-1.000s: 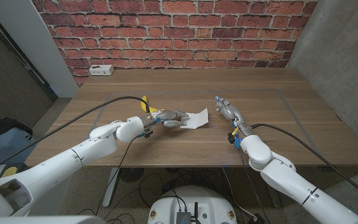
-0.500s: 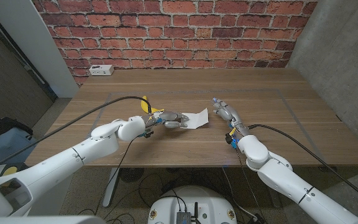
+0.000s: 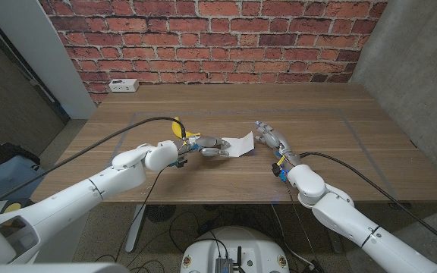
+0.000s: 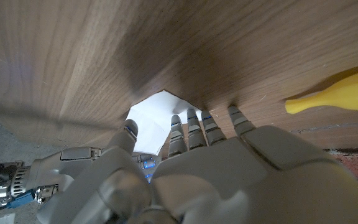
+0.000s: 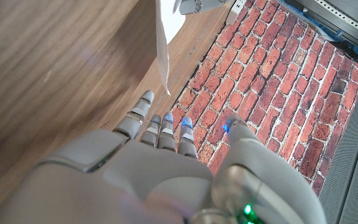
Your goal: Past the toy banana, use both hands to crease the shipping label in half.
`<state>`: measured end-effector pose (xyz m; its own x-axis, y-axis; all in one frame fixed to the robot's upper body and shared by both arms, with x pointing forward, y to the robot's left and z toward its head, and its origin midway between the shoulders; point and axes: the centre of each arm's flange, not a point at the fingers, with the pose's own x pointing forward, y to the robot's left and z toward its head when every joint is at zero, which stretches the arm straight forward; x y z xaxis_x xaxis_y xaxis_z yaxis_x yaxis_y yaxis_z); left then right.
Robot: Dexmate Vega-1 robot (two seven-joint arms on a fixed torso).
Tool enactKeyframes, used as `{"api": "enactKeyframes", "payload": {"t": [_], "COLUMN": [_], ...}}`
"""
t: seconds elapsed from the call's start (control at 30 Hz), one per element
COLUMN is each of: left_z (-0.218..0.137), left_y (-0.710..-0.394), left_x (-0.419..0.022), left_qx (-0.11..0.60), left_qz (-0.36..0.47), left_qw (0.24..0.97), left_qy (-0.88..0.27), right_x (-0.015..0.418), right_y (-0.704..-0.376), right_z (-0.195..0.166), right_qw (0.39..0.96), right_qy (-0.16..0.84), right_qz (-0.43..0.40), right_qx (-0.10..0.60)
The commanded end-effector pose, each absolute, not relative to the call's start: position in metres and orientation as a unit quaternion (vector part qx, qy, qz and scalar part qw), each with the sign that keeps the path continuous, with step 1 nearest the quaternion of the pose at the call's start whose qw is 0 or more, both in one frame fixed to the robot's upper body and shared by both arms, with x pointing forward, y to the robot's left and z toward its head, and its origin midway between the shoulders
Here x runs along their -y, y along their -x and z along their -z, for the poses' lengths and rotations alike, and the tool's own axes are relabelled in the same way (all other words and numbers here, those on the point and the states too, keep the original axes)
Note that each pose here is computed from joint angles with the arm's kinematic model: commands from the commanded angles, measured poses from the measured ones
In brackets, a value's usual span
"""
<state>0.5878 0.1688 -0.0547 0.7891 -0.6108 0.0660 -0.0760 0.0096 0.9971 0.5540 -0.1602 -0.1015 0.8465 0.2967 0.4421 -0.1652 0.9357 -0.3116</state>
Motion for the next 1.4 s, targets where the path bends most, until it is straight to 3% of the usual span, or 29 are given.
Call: {"api": "enactKeyframes", "payload": {"t": [0.03,0.87,1.4], "left_z": [0.056,0.055,0.054], "left_y": [-0.589,-0.589,-0.591], "left_x": [-0.168,-0.169,-0.169], "left_qx": [0.246,0.251,0.251], "left_qz": [0.202,0.203,0.203], "left_qw": [0.663,0.665,0.667], "left_qy": [-0.677,-0.674,-0.672], "right_x": [0.146,0.134,0.134], "right_y": [-0.551,-0.550,-0.556], "right_z": [0.100,0.096,0.094], "right_qw": [0.947,0.933,0.943], "right_qy": [0.118,0.122,0.140], "right_qz": [-0.152,-0.201,-0.208], "right_qx": [0.259,0.271,0.219]}}
